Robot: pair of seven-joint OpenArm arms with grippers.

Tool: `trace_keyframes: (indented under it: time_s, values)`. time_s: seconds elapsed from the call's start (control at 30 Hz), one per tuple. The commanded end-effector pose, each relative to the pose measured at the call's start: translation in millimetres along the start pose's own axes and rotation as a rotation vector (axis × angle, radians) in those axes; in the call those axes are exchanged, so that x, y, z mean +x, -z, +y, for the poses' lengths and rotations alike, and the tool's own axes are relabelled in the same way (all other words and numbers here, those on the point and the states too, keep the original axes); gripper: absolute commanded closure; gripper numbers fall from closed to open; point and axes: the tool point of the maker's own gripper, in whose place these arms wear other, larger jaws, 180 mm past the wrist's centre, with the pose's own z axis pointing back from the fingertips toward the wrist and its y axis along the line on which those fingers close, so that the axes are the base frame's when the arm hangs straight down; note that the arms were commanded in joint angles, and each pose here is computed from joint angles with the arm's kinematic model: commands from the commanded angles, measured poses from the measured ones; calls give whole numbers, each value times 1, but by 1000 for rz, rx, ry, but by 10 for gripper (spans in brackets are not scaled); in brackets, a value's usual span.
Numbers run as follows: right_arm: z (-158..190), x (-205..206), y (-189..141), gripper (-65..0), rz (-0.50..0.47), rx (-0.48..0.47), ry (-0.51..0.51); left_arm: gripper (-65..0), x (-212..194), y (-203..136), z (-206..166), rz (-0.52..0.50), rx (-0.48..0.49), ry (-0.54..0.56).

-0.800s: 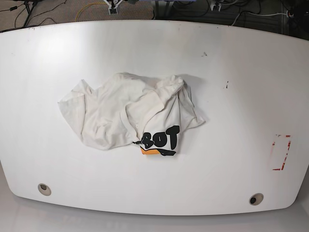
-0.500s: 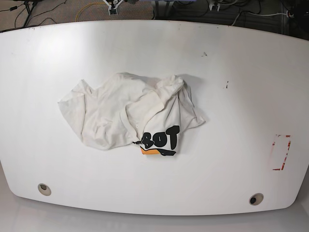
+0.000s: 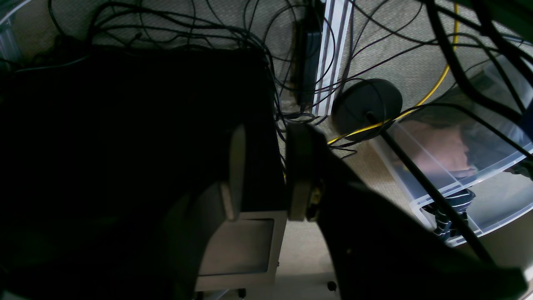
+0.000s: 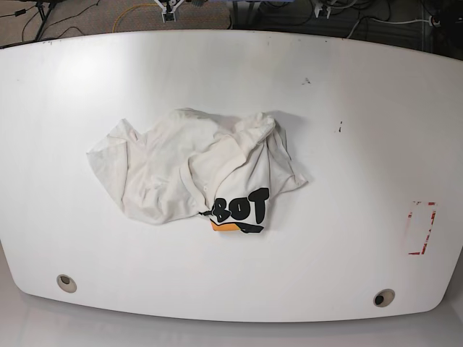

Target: Layout the t-shirt on the table in an organized manner, then fold the t-shirt properly

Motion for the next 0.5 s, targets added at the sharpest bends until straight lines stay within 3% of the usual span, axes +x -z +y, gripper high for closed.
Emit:
trace_keyframes:
  time_s: [0.0, 0.47]
  values:
    - [-2, -2, -1, -200, -3, -1, -3, -152, -8, -1, 0, 11, -1, 0]
    - [-2, -3, -2, -199, 1, -2, -2, -151, 1, -1, 3, -12, 4, 1]
